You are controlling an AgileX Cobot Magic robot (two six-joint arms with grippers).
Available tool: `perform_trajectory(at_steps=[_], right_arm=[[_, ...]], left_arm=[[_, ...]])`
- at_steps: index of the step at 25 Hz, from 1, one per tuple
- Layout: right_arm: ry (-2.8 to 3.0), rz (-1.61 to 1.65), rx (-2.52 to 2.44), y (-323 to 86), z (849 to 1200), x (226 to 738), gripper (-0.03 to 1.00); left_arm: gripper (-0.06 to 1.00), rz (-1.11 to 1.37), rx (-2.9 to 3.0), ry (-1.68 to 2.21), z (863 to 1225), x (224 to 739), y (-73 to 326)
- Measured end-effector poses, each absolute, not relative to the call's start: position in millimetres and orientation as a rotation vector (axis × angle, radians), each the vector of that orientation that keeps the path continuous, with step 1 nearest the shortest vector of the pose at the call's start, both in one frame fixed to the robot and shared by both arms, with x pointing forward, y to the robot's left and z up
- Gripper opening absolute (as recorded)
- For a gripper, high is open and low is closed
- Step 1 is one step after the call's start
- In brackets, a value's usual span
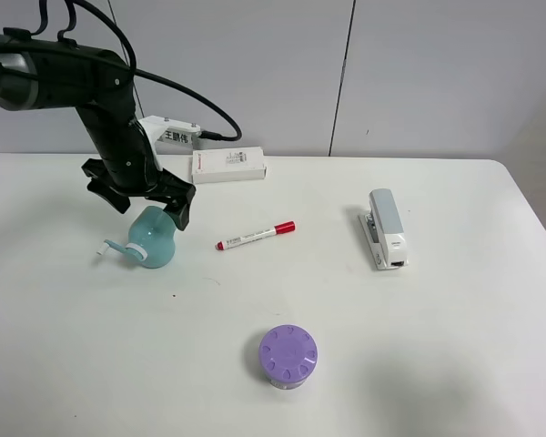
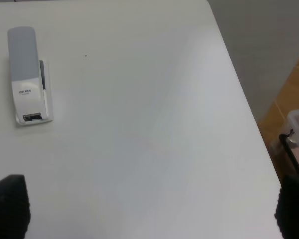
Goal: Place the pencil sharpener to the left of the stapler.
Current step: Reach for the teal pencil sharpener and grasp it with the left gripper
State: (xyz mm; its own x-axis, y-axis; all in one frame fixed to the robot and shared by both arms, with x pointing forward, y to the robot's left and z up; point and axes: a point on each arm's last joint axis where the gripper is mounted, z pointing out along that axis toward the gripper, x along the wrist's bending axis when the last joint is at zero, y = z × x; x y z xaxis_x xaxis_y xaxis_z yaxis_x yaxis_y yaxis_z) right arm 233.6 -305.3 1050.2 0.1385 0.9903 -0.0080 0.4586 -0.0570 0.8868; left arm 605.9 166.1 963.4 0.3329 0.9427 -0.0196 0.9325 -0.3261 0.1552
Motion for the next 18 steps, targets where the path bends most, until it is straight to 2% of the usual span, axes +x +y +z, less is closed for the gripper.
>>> perform_trajectory(at_steps=[5, 18], right_arm=[[1.428, 0.857, 1.633, -305.3, 1050.2, 233.6, 0.99], [1.428, 0.857, 1.633, -305.3, 1050.2, 233.6, 0.99]], left_arm=[[0.99, 0.090, 2.459, 1.764, 950.5, 612.4, 177.9], [0.99, 0.001, 2.458, 1.721, 908.2, 601.4, 176.4]])
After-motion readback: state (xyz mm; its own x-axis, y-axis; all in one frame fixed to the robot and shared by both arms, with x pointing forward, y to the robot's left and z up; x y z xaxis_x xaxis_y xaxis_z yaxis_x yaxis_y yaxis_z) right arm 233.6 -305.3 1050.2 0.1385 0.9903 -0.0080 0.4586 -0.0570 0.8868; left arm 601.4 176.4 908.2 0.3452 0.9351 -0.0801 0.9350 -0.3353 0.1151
